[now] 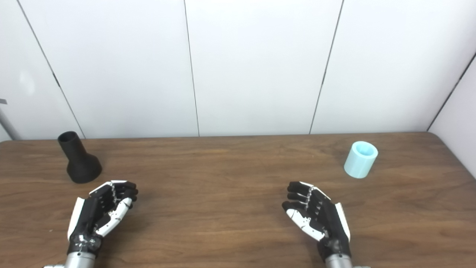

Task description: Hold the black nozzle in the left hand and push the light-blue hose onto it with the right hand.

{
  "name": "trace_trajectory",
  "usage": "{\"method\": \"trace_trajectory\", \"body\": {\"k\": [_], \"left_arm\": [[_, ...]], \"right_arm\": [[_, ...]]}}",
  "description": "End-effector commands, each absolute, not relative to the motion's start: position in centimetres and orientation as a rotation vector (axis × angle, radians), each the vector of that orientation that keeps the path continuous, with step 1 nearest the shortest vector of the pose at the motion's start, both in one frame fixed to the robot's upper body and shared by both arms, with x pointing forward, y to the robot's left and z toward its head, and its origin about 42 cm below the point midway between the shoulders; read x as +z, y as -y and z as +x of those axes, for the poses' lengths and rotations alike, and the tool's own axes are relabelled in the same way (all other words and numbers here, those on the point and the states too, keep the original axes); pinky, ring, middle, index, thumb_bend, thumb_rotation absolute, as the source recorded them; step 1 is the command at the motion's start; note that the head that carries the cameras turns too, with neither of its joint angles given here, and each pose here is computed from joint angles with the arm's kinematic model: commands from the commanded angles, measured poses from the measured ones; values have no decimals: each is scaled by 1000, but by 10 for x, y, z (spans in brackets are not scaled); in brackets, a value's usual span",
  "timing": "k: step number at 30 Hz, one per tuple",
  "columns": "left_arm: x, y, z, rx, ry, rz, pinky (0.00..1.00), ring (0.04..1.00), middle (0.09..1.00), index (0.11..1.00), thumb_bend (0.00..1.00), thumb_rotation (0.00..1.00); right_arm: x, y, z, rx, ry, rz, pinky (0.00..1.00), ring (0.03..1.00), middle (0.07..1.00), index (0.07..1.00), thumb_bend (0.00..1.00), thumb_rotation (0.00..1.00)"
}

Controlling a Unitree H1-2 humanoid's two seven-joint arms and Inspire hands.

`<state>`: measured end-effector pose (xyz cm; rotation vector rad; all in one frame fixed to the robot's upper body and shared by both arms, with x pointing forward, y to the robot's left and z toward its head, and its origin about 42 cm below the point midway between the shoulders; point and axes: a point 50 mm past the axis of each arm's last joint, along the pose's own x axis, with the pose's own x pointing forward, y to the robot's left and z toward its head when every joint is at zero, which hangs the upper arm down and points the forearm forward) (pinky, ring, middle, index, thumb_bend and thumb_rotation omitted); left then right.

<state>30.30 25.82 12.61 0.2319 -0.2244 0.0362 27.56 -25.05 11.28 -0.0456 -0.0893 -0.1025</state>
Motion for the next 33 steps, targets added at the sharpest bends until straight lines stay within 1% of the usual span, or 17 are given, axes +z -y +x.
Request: {"method": "trace_trajectory", "body": {"k": [1, 13, 19, 24, 29, 33], "left_arm": [[113, -255, 293, 37, 177, 209, 490, 551, 576, 560, 306, 247], [111, -256, 293, 34, 177, 211, 493, 552, 577, 561, 309, 259], [111, -255, 294, 36, 179, 214, 488, 548, 574, 561, 302, 233], [111, -255, 294, 36, 181, 214, 488, 548, 575, 561, 299, 240], [111, -255, 294, 38, 178, 215, 491, 550, 575, 563, 306, 248], [111, -255, 294, 36, 176, 211, 490, 550, 576, 564, 304, 249]], "right_arm": [[124, 253, 279, -97, 148, -51, 629, 691, 698, 663, 289, 199], [123, 253, 279, -98, 150, -48, 628, 691, 697, 661, 289, 185], [122, 254, 280, -102, 148, -51, 624, 687, 694, 660, 284, 178], [123, 253, 280, -102, 144, -48, 623, 685, 692, 658, 289, 205], [122, 254, 280, -104, 144, -49, 629, 690, 697, 662, 287, 187], [122, 253, 280, -105, 143, -52, 627, 690, 697, 661, 297, 205]]}}
